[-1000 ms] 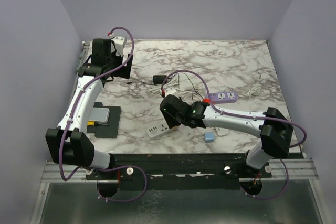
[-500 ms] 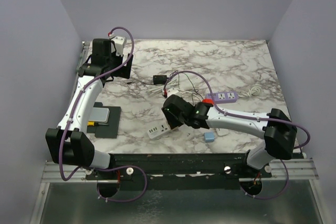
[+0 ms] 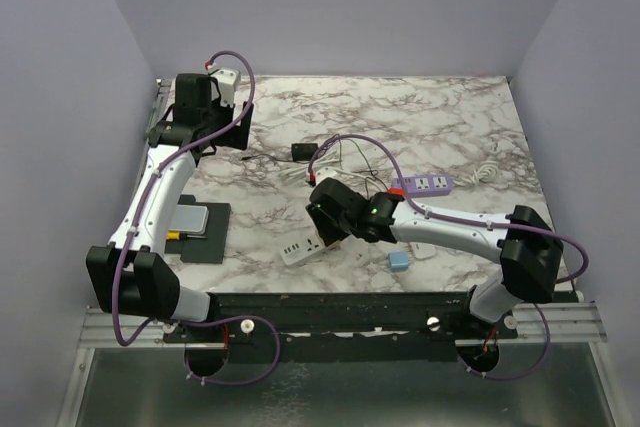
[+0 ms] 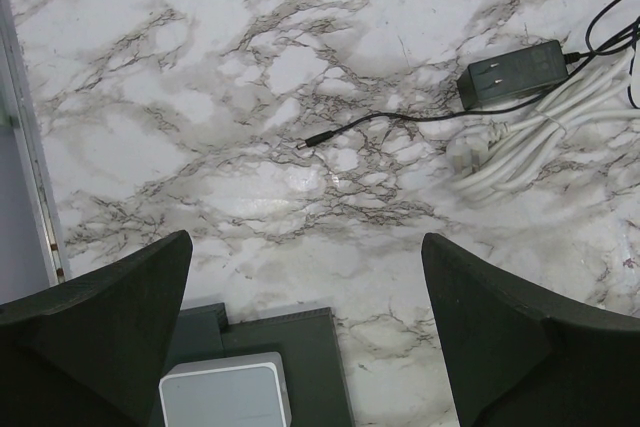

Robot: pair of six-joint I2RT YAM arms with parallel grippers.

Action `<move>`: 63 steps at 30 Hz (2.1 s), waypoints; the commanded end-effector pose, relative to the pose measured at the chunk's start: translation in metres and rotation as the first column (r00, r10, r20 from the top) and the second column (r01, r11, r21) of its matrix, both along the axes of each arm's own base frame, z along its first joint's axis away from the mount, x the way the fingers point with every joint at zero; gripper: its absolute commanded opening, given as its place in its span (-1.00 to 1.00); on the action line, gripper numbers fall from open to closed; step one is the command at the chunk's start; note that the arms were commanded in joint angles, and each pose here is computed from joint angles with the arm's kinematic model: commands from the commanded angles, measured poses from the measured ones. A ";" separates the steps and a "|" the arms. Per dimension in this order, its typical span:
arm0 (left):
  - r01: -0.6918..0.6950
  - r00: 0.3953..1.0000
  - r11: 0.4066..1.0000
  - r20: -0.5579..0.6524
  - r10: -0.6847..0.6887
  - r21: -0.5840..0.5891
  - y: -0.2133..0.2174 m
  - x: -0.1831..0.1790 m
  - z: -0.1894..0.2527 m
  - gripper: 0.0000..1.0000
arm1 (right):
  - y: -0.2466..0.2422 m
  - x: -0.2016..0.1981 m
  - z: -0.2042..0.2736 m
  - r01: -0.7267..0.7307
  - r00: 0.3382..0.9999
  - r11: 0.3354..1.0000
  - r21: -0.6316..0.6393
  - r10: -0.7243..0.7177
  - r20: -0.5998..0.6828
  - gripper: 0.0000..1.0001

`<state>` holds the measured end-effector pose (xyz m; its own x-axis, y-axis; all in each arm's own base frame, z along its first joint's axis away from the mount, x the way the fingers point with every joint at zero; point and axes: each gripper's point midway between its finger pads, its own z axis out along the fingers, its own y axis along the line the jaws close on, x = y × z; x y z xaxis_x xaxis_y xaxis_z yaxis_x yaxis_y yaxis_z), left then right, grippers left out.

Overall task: Insert the plug
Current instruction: Press the plug into the socket, then pick up the plug from the center of the board.

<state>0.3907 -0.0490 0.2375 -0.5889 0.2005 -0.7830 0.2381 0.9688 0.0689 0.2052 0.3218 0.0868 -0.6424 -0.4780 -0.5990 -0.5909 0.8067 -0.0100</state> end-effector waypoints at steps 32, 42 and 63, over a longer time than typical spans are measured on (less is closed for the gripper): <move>0.113 0.994 0.990 -0.004 -0.113 -0.083 -0.025 -0.003 0.015 0.98 | 0.019 -0.033 -0.054 0.163 0.945 0.981 -0.107 -0.186 -0.269 -0.82; 0.118 0.993 0.992 0.015 -0.117 -0.052 -0.020 -0.008 0.025 0.98 | 0.040 0.010 0.047 0.157 0.985 0.987 0.023 -0.155 -0.082 0.86; 0.286 0.958 0.957 0.020 -0.285 -0.043 -0.042 -0.017 0.036 0.98 | -0.153 0.065 0.052 0.723 0.684 0.689 0.053 -0.702 -0.200 1.00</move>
<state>0.3786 -0.0712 0.2663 -0.5457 0.2707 -0.7931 0.3940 0.9181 0.0423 0.2796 0.1724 0.1493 -0.8269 0.1773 -0.5337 0.1384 0.9840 0.1124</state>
